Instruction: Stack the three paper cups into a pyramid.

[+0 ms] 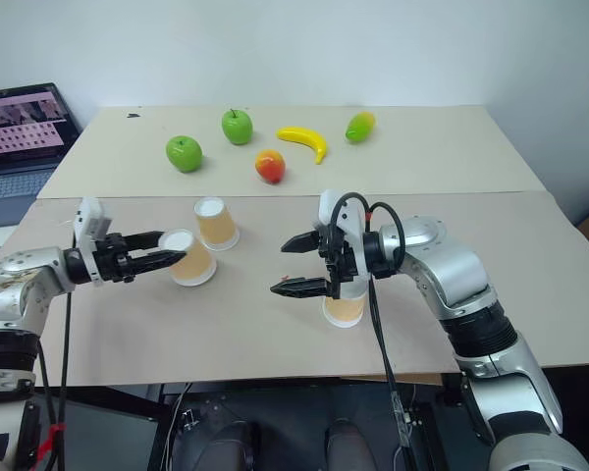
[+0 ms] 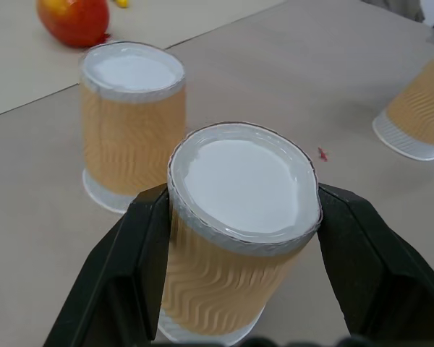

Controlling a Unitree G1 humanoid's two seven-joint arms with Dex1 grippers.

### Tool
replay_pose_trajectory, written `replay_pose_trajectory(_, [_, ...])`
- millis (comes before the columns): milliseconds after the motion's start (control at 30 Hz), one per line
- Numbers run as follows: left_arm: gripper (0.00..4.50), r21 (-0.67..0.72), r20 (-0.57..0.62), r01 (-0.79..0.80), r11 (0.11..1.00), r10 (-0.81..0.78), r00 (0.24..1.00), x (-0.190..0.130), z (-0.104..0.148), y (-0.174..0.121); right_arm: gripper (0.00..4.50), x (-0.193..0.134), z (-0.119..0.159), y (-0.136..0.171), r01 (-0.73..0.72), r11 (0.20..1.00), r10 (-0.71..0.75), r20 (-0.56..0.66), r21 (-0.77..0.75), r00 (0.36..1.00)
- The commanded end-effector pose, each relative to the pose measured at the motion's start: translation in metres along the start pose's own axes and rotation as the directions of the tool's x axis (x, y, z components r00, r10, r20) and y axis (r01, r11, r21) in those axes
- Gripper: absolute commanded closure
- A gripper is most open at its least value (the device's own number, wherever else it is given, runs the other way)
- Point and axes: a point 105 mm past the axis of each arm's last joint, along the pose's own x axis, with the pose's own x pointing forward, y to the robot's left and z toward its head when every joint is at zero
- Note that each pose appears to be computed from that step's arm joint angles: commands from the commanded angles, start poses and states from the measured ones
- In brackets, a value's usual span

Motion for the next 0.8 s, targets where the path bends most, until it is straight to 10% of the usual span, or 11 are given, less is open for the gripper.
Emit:
replay_pose_trajectory(33, [1.93, 0.049, -0.001, 0.175, 0.983, -0.175, 0.985, 0.032, 0.016, -0.028, 0.0, -0.008, 0.008, -0.005, 0.047, 0.998, -0.046, 0.023, -0.031, 0.999])
replay_pose_trajectory(333, [1.93, 0.104, -0.02, 0.272, 0.957, -0.271, 0.962, 0.091, 0.011, -0.036, 0.0, -0.012, 0.007, -0.004, 0.092, 0.995, -0.092, 0.03, -0.022, 0.995])
replay_pose_trajectory(800, [1.93, 0.2, -0.113, 0.274, 0.941, -0.256, 0.96, 0.1, -0.004, -0.031, 0.0, -0.019, 0.008, -0.004, 0.138, 0.99, -0.137, 0.044, -0.007, 0.99])
